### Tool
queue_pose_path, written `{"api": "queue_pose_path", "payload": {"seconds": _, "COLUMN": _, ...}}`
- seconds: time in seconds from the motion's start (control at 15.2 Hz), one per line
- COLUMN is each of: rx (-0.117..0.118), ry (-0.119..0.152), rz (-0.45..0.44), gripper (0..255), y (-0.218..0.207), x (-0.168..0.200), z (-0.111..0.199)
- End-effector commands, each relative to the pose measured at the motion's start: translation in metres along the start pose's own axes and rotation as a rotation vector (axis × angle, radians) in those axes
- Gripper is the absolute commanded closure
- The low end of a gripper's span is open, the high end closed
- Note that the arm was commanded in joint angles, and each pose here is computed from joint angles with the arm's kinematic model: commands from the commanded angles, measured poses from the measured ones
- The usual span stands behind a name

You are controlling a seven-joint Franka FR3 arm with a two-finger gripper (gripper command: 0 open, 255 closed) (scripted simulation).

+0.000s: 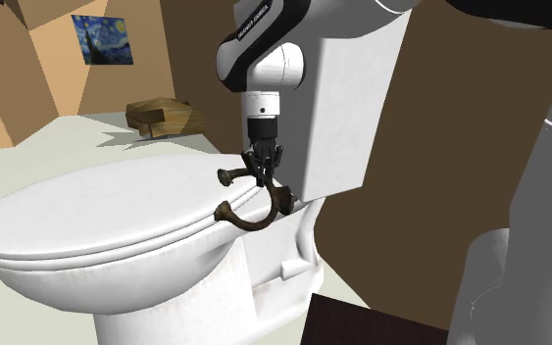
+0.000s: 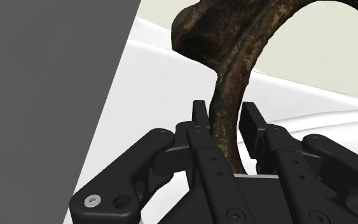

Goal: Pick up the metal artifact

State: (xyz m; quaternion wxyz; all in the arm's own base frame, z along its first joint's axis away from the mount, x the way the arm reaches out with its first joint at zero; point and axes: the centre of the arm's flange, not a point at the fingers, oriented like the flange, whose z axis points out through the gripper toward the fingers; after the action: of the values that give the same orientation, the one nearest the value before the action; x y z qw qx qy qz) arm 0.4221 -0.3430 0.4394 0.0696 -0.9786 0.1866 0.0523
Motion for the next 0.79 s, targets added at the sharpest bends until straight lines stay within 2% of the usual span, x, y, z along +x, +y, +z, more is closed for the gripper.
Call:
{"api": "queue_pose_path", "payload": {"seconds": 0.0, "rx": 0.011, "ry": -0.011, "rz": 0.068, "gripper": 255, "y": 0.026, "x": -0.01, "z": -0.003}}
{"api": "queue_pose_path", "payload": {"seconds": 0.13, "rx": 0.011, "ry": -0.011, "rz": 0.068, "gripper": 255, "y": 0.034, "x": -0.007, "z": 0.005}}
{"api": "queue_pose_path", "payload": {"seconds": 0.2, "rx": 0.012, "ry": -0.011, "rz": 0.068, "gripper": 255, "y": 0.04, "x": -0.011, "z": -0.001}}
{"api": "queue_pose_path", "payload": {"seconds": 0.26, "rx": 0.012, "ry": -0.011, "rz": 0.068, "gripper": 255, "y": 0.026, "x": -0.008, "z": 0.015}}
{"api": "queue_pose_path", "payload": {"seconds": 0.73, "rx": 0.012, "ry": -0.011, "rz": 0.068, "gripper": 255, "y": 0.021, "x": -0.013, "z": -0.021}}
